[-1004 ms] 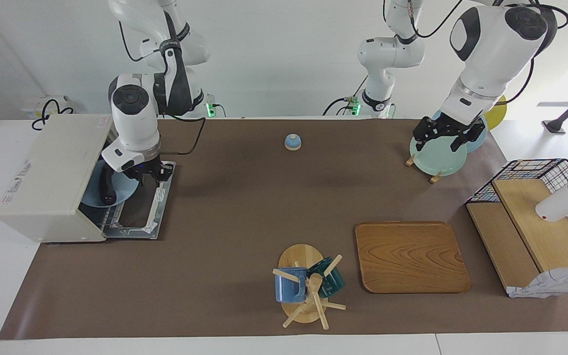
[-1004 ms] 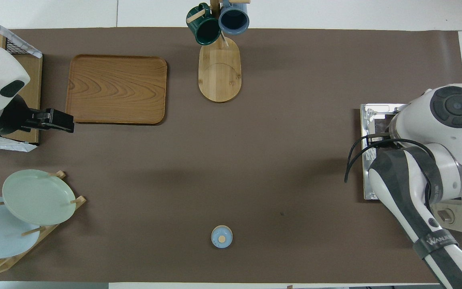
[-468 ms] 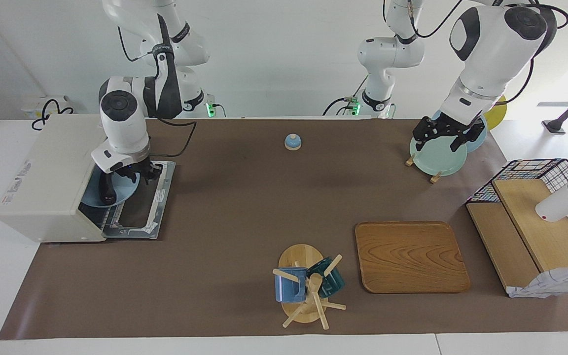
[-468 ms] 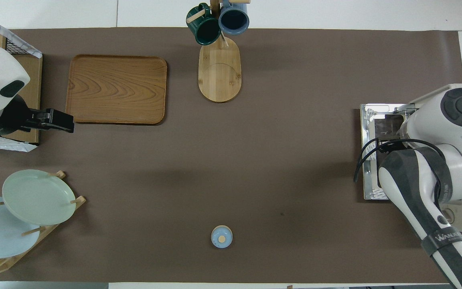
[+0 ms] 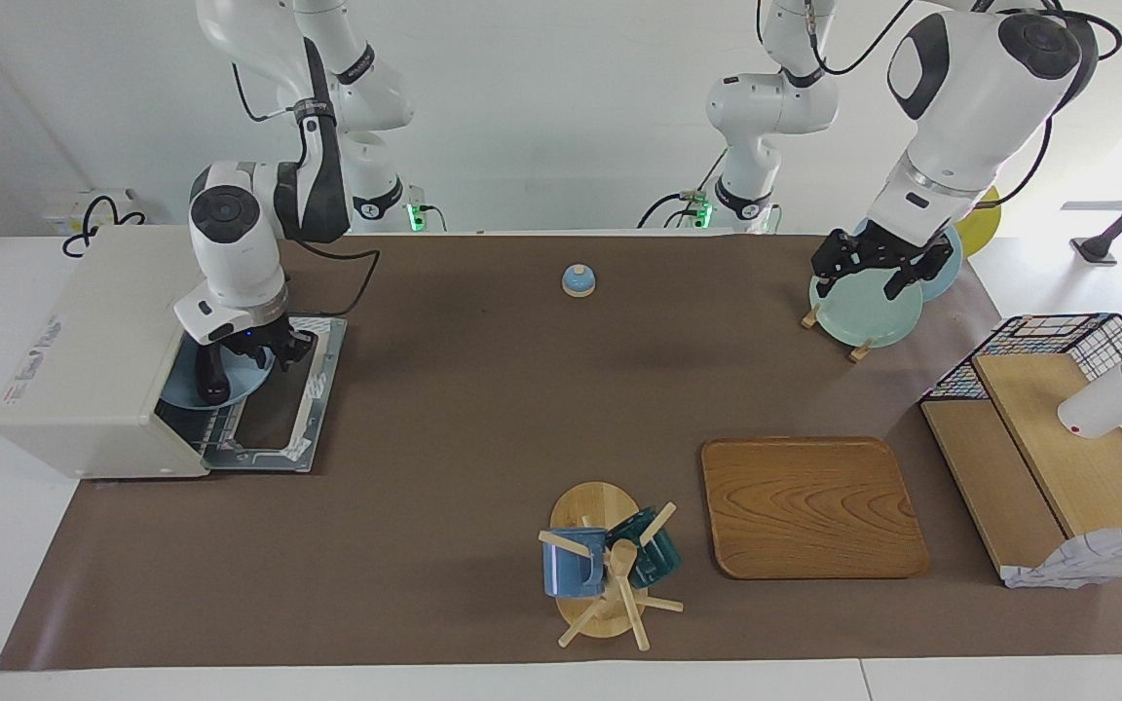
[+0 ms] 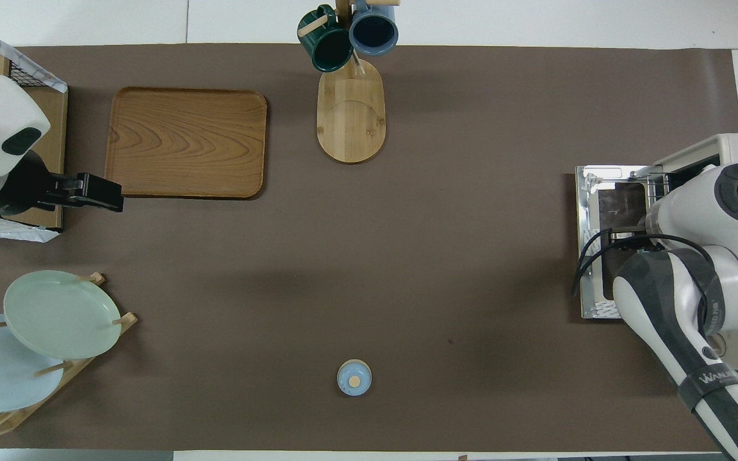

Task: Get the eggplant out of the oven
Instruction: 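Grasp the purple eggplant inside the oven with the right gripper, then pull the eggplant out and lower it onto the blue plate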

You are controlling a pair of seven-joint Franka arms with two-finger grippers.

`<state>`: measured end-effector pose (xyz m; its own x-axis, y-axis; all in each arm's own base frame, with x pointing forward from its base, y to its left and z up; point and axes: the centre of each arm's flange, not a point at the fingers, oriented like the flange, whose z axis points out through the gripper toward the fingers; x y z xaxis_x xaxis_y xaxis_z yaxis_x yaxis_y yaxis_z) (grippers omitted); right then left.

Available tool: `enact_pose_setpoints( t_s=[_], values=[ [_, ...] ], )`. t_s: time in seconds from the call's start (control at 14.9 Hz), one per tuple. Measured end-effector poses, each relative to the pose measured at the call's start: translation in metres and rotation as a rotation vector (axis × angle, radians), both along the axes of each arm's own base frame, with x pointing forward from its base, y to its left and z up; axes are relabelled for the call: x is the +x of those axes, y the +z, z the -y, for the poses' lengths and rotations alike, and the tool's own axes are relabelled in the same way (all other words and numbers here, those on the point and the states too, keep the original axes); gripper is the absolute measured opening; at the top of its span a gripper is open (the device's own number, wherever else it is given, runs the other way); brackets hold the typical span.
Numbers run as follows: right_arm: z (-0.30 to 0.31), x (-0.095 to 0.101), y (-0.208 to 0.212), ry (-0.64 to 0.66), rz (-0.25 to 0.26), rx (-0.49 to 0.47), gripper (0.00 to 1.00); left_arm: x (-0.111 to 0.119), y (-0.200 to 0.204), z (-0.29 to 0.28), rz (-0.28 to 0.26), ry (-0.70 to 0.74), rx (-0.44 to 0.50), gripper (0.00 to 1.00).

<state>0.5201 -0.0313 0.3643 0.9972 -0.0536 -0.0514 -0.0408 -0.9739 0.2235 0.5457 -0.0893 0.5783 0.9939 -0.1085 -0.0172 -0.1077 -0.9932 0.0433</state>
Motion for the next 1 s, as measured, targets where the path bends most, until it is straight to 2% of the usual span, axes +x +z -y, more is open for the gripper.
enact_pose_setpoints(
  t_s=[0.07, 0.13, 0.27, 0.33, 0.67, 0.87, 1.0],
  values=[
    [0.000, -0.001, 0.000, 0.001, 0.000, 0.000, 0.35, 0.000, 0.000, 0.002, 0.000, -0.003, 0.000, 1.00],
    [0.000, -0.002, 0.000, 0.001, 0.000, 0.000, 0.30, -0.001, 0.000, 0.003, 0.000, -0.006, -0.001, 1.00],
    [0.000, -0.003, 0.001, 0.001, -0.001, 0.000, 0.05, -0.001, 0.000, 0.006, 0.000, -0.010, -0.002, 1.00],
    [-0.001, -0.004, 0.004, 0.002, -0.001, -0.003, 0.02, -0.001, 0.000, 0.007, -0.001, -0.011, -0.006, 1.00],
    [-0.014, -0.009, 0.008, 0.021, -0.044, -0.012, 0.02, -0.001, 0.000, 0.008, -0.002, -0.010, -0.013, 1.00],
    [-0.067, -0.005, 0.028, 0.109, -0.068, -0.029, 0.02, -0.002, 0.000, 0.010, -0.005, -0.008, -0.034, 1.00],
    [-0.112, -0.002, 0.044, 0.165, -0.061, -0.039, 0.02, -0.002, 0.000, 0.011, -0.007, -0.007, -0.042, 1.00]
  ],
)
